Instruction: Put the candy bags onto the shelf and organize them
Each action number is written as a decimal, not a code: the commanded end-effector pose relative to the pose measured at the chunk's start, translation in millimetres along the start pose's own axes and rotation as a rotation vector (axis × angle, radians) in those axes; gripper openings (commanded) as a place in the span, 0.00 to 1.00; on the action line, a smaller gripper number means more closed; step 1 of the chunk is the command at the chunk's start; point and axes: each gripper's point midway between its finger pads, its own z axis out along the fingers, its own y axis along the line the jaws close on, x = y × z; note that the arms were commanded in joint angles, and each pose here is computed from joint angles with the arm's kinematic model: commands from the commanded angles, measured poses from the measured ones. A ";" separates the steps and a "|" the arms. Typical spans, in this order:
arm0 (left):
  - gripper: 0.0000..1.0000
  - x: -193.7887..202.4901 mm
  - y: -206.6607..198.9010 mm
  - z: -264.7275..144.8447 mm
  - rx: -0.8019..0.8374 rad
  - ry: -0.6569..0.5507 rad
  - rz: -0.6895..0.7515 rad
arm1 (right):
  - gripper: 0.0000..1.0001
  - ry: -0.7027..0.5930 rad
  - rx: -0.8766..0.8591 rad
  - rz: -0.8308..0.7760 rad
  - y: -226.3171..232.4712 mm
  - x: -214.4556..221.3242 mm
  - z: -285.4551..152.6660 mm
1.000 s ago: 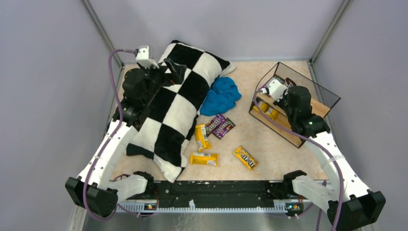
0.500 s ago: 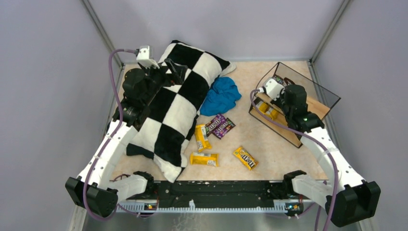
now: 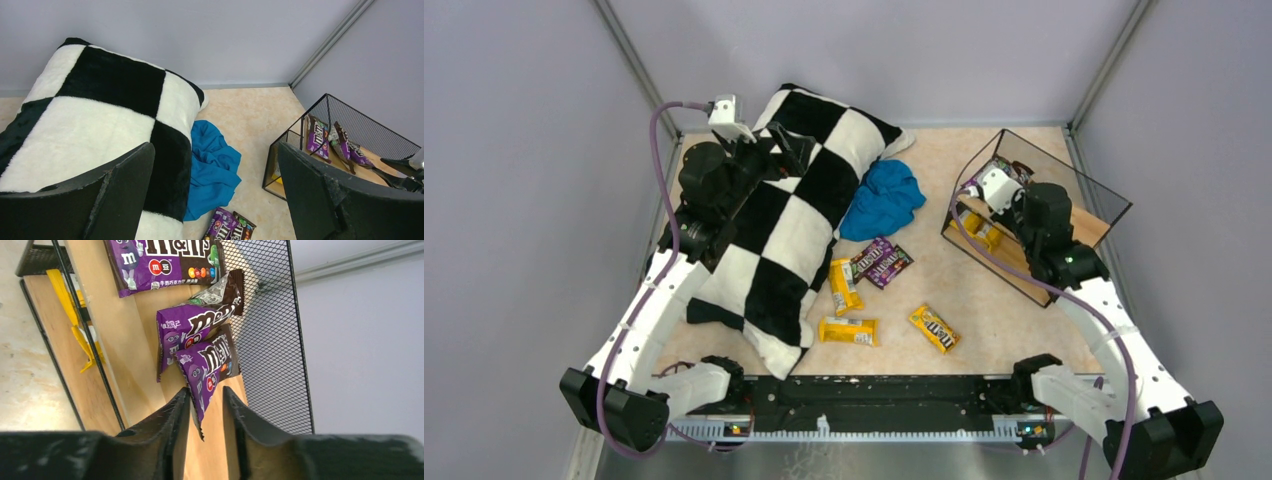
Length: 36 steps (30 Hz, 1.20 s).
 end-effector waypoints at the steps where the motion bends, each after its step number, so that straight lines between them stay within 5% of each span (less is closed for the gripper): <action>1: 0.99 -5.6 -6.2 4.4 0.032 -0.029 0.001 | 0.34 -0.041 -0.006 0.047 -2.0 -6.1 -9.8; 8: 0.99 -2.1 -6.5 6.1 0.037 -0.019 -0.003 | 0.49 -0.074 -0.061 0.076 12.5 -12.7 -4.0; 23: 0.99 -3.3 -5.5 5.8 0.033 -0.023 0.002 | 0.55 -0.054 -0.103 0.157 19.4 -25.6 4.5; 24: 0.99 -3.3 -6.0 5.8 0.034 -0.022 0.003 | 0.59 -0.051 -0.107 0.163 18.2 -26.1 -0.1; 25: 0.99 -4.3 -6.1 5.6 0.034 -0.025 0.004 | 0.85 -0.045 -0.114 0.167 18.5 -25.6 -4.6; 26: 0.99 -4.5 -6.0 5.3 0.032 -0.025 0.005 | 0.99 -0.047 -0.116 0.185 15.9 -25.6 -18.4; 30: 0.99 -3.9 -7.3 5.7 0.040 -0.021 0.003 | 0.99 -0.133 -0.120 0.235 6.8 -36.7 -48.7; 33: 0.99 -3.2 -7.9 5.9 0.043 -0.019 0.000 | 0.99 -0.215 -0.078 0.421 -3.7 -52.4 -61.6; 36: 0.99 -4.6 -2.8 5.8 0.018 -0.028 0.011 | 0.99 -0.230 -0.190 0.495 9.0 -72.9 -72.7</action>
